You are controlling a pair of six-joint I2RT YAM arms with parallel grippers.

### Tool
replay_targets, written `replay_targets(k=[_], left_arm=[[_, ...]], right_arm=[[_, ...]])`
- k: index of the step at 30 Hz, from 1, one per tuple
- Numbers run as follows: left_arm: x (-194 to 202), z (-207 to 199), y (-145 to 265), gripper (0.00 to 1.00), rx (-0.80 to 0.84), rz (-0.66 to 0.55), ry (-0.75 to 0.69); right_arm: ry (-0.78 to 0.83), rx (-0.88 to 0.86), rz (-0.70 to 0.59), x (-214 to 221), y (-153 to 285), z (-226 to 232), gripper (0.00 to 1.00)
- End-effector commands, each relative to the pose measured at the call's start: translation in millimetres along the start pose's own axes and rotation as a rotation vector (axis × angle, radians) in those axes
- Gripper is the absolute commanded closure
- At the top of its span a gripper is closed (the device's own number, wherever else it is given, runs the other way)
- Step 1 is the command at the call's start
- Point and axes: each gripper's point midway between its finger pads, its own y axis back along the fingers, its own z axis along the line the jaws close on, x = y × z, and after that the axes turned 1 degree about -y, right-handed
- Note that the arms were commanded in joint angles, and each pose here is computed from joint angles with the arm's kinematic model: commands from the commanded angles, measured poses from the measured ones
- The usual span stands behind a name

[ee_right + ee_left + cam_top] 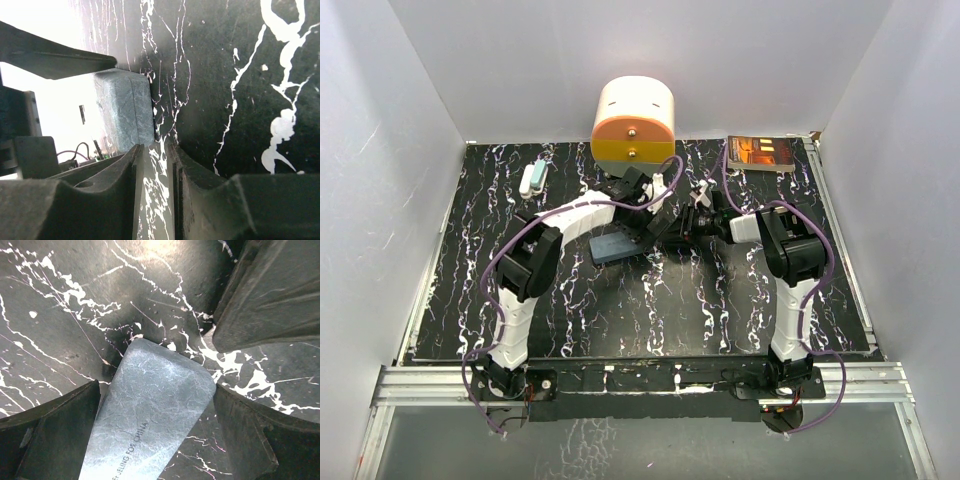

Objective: Organize the sunglasses
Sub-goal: Close the sunglasses case at the center of the board, then reset both arms

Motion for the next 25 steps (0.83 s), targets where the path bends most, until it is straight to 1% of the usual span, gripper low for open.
replay_targets(k=[1,4,7,9,11,13,16,20,22,25], left_arm=[[-50,-6,59,0.06,0.011,-0.136,-0.017],[-67,-2,89,0.06,-0.025,-0.196,-0.043],[-84,5,129,0.03,-0.095,-0.278,-0.07],[-90,12,152,0.03,-0.147,-0.315,-0.081],[-96,20,186,0.03,-0.221,-0.366,-0.083],[-94,31,214,0.03,-0.3,-0.398,-0.077],[-80,57,256,0.03,-0.417,-0.435,-0.032],[-47,88,302,0.03,-0.509,-0.479,0.069],[-27,94,314,0.03,-0.541,-0.474,0.1],[1,94,327,0.03,-0.578,-0.473,0.134]], right_arm=[[0.038,0.109,-0.049,-4,6,-18,0.71],[0.07,0.182,-0.085,-12,18,-14,0.74],[0.121,0.261,-0.146,-25,36,-1,0.74],[0.152,0.307,-0.186,-33,50,11,0.69],[0.188,0.34,-0.227,-40,67,28,0.66],[0.24,0.365,-0.288,-49,90,56,0.63],[0.311,0.384,-0.37,-56,123,94,0.57],[0.423,0.371,-0.513,-60,170,152,0.54],[0.453,0.374,-0.568,-57,190,170,0.53],[0.444,0.422,-0.587,-53,208,178,0.53]])
